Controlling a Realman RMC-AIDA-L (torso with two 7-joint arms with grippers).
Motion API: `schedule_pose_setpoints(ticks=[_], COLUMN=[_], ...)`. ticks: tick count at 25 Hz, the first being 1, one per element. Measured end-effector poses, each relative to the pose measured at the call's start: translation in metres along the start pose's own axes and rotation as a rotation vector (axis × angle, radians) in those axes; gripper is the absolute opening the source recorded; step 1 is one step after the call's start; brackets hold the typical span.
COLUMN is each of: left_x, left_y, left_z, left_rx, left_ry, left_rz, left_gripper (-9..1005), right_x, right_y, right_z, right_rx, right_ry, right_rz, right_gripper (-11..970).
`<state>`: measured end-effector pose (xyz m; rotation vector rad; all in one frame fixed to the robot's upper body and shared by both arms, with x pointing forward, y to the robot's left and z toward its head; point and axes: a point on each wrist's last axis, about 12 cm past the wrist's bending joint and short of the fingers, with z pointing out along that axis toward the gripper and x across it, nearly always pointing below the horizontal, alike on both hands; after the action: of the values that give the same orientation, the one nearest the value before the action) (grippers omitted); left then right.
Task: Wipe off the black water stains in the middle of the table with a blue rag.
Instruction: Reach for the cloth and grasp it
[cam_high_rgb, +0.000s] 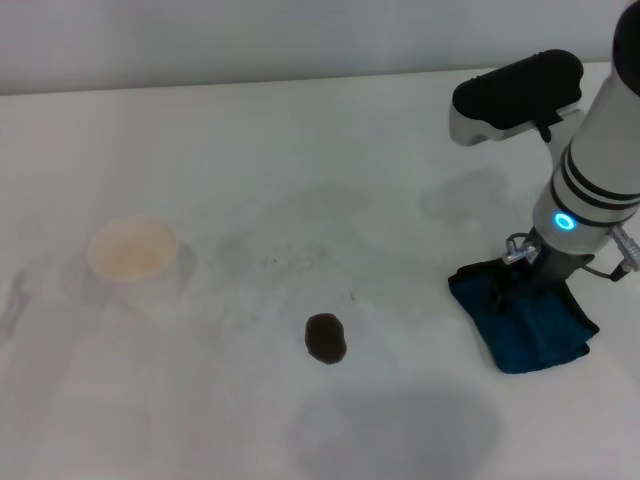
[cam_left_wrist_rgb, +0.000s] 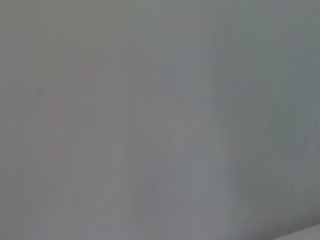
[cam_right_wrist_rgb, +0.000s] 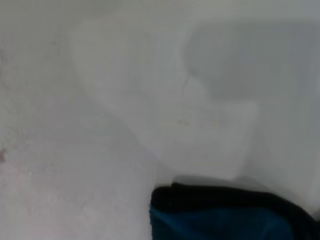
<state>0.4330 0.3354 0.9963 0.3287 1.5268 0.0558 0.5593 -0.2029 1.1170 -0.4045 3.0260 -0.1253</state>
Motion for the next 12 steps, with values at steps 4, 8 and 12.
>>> schedule_pose_setpoints(ticks=[4, 8, 12], left_x=[0.0007, 0.0014, 0.0016], left_y=[0.0011, 0.0011, 0.0012], left_z=[0.0014, 0.0031, 0.0033], left_rx=[-0.009, -0.009, -0.009], left_ry=[0.008, 0.016, 0.018], left_rz=[-0.001, 0.000, 0.000], left_gripper=[866, 866, 866], right_x=[-0.0034, -0.0081, -0.0091], right_y=[0.0033, 0.0074, 0.0098], right_z=[0.0005, 0.0035, 0.0080], right_rx=[0.015, 0.038, 0.048], right_ry=[0.003, 0.017, 0.032], right_rz=[-0.019, -0.042, -0.055], right_gripper=[535, 509, 491])
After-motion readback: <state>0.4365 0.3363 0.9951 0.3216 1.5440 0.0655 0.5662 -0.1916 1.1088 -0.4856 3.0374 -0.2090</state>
